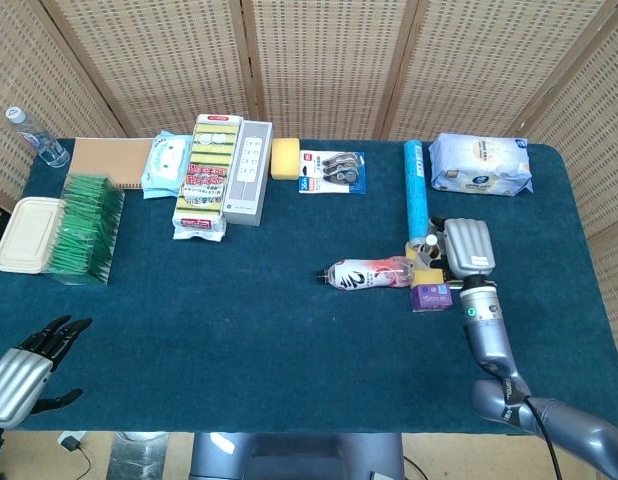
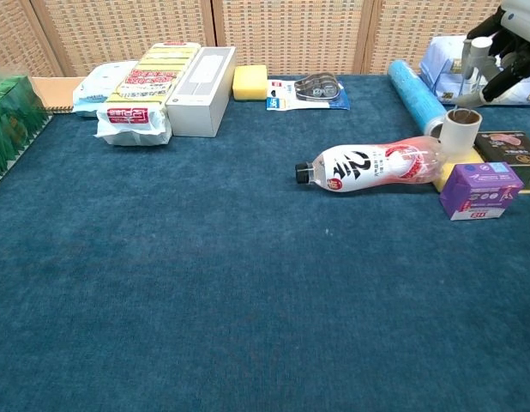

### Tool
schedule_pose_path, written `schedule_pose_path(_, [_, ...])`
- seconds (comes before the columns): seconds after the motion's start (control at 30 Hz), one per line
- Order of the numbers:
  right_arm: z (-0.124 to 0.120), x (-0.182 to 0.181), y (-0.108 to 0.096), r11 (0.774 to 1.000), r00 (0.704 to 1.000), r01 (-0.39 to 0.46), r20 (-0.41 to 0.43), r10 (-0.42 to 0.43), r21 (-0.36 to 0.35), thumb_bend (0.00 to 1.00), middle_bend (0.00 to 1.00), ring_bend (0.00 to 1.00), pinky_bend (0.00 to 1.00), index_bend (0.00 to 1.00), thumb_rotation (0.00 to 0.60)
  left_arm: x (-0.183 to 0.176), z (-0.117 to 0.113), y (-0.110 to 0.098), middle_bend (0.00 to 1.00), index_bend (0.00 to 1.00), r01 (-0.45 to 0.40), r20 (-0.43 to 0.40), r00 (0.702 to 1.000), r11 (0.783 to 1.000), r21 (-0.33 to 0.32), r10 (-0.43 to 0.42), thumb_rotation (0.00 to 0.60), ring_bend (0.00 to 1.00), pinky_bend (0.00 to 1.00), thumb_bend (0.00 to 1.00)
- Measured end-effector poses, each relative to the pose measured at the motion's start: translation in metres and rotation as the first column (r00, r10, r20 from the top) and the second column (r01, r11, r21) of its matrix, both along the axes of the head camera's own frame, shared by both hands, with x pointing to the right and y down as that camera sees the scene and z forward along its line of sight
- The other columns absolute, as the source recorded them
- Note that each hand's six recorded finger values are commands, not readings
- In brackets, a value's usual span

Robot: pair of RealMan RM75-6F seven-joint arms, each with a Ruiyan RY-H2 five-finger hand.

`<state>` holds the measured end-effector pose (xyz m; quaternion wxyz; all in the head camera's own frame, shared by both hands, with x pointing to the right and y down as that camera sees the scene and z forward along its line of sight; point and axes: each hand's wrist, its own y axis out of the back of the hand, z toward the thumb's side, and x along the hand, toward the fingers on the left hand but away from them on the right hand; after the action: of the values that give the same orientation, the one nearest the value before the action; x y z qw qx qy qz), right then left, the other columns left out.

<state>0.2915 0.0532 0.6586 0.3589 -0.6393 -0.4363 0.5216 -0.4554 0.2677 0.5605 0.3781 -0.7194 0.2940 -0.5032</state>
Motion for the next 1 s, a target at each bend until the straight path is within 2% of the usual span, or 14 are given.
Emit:
schedule_pose_path(0.17, [-0.001,-0.001,0.000,1.000,1.000,0.001,0.000,-0.001,0.015,0.30,0.88,0.99,0.97,0.68,0.600,0.000,0.000,0.000,0.17,0.00,0.001,0.002,1.000,1.000,-0.004,-0.001,0.600,0.10,0.30,0.11])
schedule_pose_path(0.37, [-0.006,-0.003,-0.001,1.000,1.000,-0.005,0.025,0.004,0.025,0.32,0.90,1.00,1.00,0.71,0.600,0.000,0.000,0.000,0.17,0.00,0.001,0.002,1.000,1.000,-0.005,-0.001,0.600,0.10,0.30,0.11])
schedule_pose_path(1.0, [-0.059,-0.002,0.000,0.996,0.998,-0.003,0.065,-0.003,0.085,0.38,0.96,1.00,1.00,0.79,0.600,-0.001,-0.007,0.004,0.17,0.00,-0.012,-0.016,1.000,1.000,0.008,0.012,0.600,0.10,0.30,0.11])
